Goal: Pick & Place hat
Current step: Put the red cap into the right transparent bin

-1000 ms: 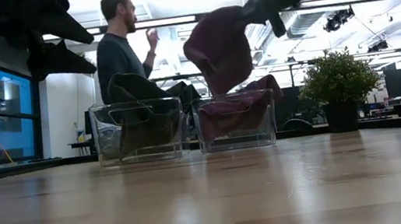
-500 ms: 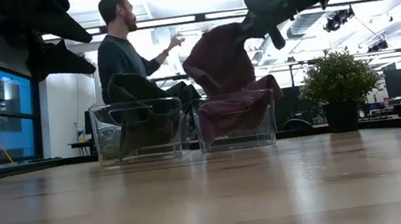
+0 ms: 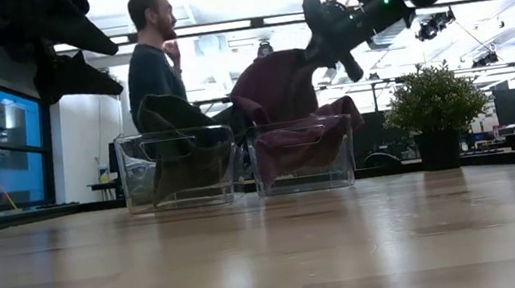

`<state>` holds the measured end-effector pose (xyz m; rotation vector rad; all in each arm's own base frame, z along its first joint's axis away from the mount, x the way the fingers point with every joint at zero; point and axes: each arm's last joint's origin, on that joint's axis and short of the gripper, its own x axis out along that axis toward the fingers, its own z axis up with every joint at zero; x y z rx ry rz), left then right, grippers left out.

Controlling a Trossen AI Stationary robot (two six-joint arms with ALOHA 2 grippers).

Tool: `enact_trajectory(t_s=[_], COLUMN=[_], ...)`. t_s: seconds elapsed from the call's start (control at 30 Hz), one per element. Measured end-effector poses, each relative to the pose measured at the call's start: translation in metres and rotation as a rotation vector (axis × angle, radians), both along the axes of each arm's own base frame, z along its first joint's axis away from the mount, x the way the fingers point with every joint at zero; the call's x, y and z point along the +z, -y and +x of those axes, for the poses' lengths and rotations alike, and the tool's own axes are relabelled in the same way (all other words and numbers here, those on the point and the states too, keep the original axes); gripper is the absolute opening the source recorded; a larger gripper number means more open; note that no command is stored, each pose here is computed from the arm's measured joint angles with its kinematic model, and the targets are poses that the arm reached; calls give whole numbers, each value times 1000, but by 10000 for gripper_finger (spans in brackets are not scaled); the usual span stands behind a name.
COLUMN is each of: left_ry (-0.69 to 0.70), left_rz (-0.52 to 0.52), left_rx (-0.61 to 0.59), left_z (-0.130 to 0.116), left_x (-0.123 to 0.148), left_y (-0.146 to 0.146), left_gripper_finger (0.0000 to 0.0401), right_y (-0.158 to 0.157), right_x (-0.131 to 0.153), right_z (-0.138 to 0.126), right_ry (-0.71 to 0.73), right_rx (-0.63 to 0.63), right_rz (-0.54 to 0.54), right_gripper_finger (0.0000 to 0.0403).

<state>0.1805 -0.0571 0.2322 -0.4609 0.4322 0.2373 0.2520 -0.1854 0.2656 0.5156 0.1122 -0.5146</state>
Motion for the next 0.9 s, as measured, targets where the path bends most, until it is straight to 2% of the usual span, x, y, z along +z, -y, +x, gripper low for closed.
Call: enact_trajectory(t_s=[0.2,0.37,0.73,0.9], left_ry=[0,0,0,0], left_rz=[0,0,0,0], left_rx=[0,0,0,0], left_z=[0,0,0,0], left_x=[0,0,0,0], left_y=[0,0,0,0], left_gripper_finger=[302,302,302,302], right_y=[1,2,13,23], right_x=[-5,-17,-26,-23], right_z=[-1,-7,-22,-29], right_ry=[-24,-134,-247,-213], right_rx=[-7,-16,-47,-52], right_rz=[36,106,118,112], right_gripper_finger=[0,0,0,0])
